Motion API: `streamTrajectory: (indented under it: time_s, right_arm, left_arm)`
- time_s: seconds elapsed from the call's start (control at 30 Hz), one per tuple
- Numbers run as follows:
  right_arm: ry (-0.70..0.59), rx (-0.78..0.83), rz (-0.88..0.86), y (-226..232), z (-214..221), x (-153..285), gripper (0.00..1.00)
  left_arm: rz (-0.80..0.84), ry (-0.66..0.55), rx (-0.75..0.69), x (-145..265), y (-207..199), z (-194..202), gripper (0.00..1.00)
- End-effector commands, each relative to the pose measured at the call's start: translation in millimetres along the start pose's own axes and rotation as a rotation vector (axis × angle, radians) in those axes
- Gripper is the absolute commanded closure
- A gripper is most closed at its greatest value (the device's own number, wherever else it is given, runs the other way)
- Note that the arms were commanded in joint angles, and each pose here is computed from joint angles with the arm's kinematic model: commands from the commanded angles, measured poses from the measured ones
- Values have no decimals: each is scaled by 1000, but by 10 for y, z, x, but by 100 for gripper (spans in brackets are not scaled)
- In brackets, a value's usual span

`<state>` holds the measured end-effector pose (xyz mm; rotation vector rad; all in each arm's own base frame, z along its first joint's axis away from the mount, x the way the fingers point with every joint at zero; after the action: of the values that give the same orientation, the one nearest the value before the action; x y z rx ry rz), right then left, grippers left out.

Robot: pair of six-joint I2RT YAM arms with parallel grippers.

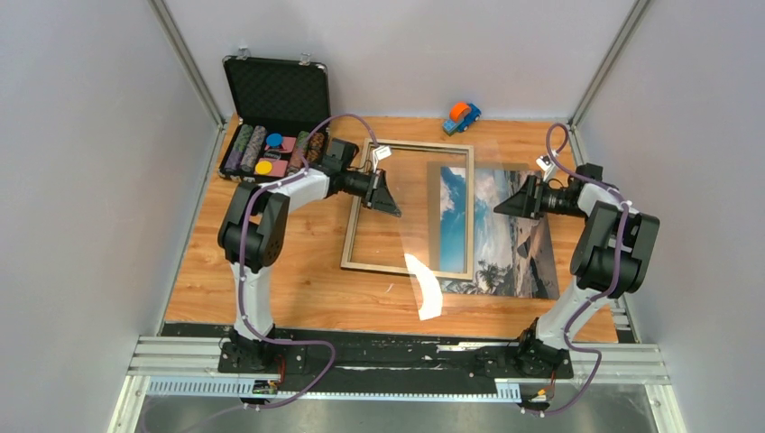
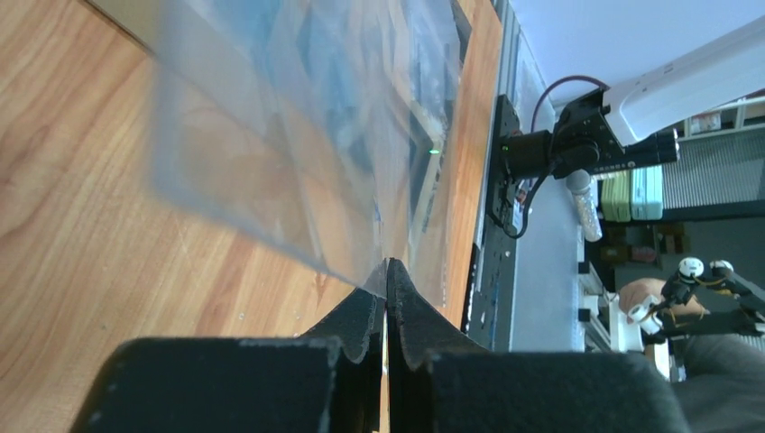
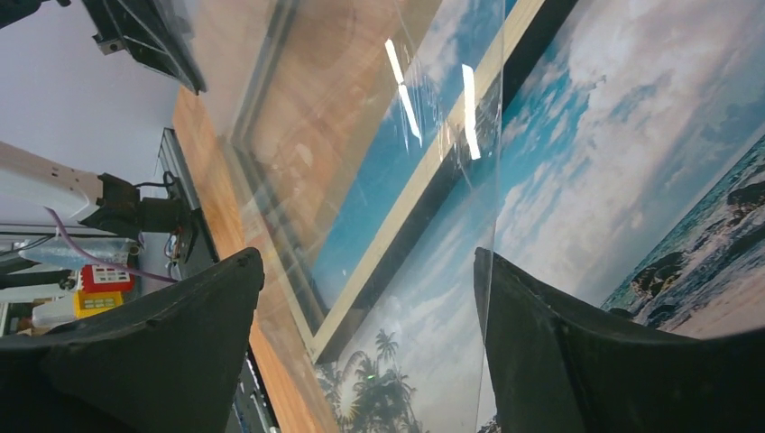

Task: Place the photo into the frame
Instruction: Pick up the photo frame item at the center of the board.

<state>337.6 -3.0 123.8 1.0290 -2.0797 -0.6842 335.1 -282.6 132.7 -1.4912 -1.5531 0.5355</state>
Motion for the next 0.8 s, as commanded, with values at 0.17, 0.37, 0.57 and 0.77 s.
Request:
streamTrajectory:
  time_s: [0.17, 0.37, 0.57, 0.77]
  right_arm:
    - [-33, 27, -153, 173, 76, 10, 22]
    - [-45, 51, -197, 291, 70, 56, 36]
    - [-76, 51, -212, 349, 67, 148, 48]
    - [-101, 59, -219, 390, 26, 211, 65]
  left_arm:
    - [21, -98, -102, 160, -235, -270, 100]
    - [0, -98, -94, 145, -154, -262, 100]
    - [-22, -95, -90, 167, -103, -262, 100]
    - [-45, -99, -87, 193, -37, -270, 100]
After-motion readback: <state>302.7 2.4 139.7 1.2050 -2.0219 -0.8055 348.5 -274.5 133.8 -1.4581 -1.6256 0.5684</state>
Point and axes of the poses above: each gripper's point midway between its finger pads, its own x axis back along the fingers, its own y axis along the line the jaws close on, z = x × y, the point moved 4 cm from there along x, back along the fingers, and after that the axes turned 2 degrees about x, right-handed, at the moved point
